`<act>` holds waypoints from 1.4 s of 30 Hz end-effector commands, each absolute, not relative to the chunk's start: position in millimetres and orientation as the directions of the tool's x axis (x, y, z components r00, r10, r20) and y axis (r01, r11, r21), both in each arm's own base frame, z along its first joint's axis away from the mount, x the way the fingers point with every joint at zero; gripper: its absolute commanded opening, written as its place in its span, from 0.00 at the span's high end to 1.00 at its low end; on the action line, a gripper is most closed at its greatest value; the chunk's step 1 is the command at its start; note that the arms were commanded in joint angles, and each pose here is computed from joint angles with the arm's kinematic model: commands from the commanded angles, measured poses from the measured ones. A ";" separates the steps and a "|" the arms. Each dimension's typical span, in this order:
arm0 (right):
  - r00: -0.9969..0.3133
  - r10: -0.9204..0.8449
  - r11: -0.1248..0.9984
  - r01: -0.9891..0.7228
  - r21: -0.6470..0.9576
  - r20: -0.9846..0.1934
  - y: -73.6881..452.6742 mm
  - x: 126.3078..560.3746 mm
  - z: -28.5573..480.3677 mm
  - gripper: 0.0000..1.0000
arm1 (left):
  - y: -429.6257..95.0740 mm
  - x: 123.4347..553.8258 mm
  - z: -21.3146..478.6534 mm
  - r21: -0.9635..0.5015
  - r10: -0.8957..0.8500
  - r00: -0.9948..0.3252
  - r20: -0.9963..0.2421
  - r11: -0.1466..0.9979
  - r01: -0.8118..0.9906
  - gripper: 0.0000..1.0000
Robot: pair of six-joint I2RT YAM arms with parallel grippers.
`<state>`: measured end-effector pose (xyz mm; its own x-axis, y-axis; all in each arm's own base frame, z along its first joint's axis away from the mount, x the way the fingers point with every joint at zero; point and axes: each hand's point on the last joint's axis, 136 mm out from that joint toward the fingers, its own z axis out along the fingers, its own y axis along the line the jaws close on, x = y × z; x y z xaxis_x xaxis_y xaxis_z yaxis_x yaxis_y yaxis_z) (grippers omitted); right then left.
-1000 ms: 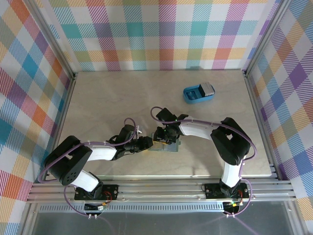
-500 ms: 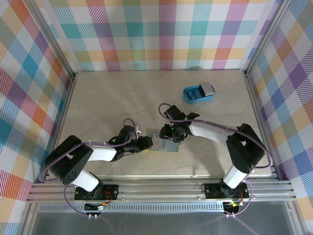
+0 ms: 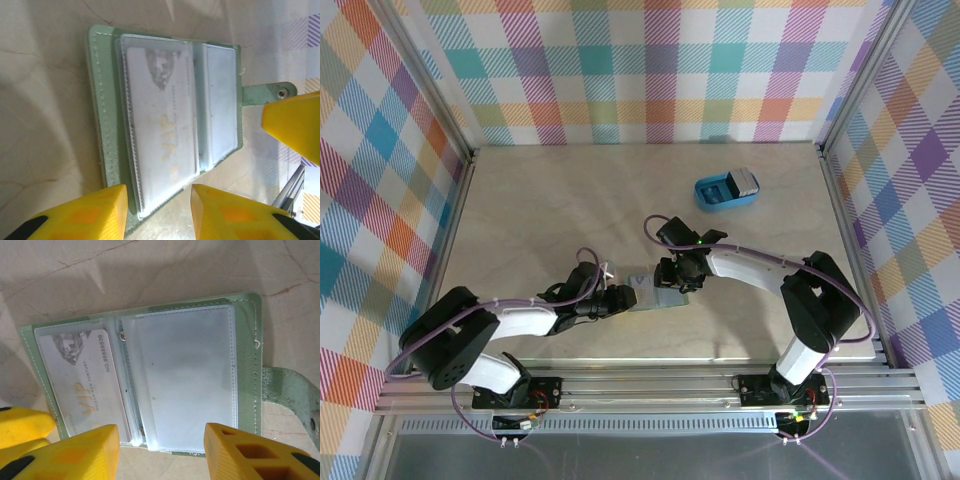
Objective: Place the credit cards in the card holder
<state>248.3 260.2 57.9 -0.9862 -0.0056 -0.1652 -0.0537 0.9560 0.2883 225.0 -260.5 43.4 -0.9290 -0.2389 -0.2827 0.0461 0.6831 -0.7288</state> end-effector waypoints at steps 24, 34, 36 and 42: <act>-0.983 -0.035 0.958 -0.085 0.274 -0.180 254.8 251.6 62.8 0.51 | -241.3 231.5 83.5 -0.623 -0.211 -0.872 -0.442 0.771 0.130 0.58; -0.981 -0.033 0.973 -0.075 0.220 -0.189 249.4 258.3 57.8 0.50 | -247.3 234.3 78.1 -0.630 -0.202 -0.875 -0.439 0.764 0.140 0.58; -0.984 -0.045 0.973 -0.082 0.217 -0.173 251.1 257.4 54.0 0.50 | -249.8 234.8 75.2 -0.633 -0.198 -0.880 -0.432 0.762 0.139 0.58; -0.987 -0.044 0.974 -0.077 0.212 -0.156 251.7 257.7 46.1 0.50 | -258.5 234.3 61.0 -0.639 -0.177 -0.904 -0.389 0.759 0.126 0.58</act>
<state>255.0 252.2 45.5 -0.9865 -0.0364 -0.1594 -0.0719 0.9722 0.2227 231.0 -243.8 50.7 -0.9060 -0.1949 -0.3758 0.0835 0.7880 -0.6100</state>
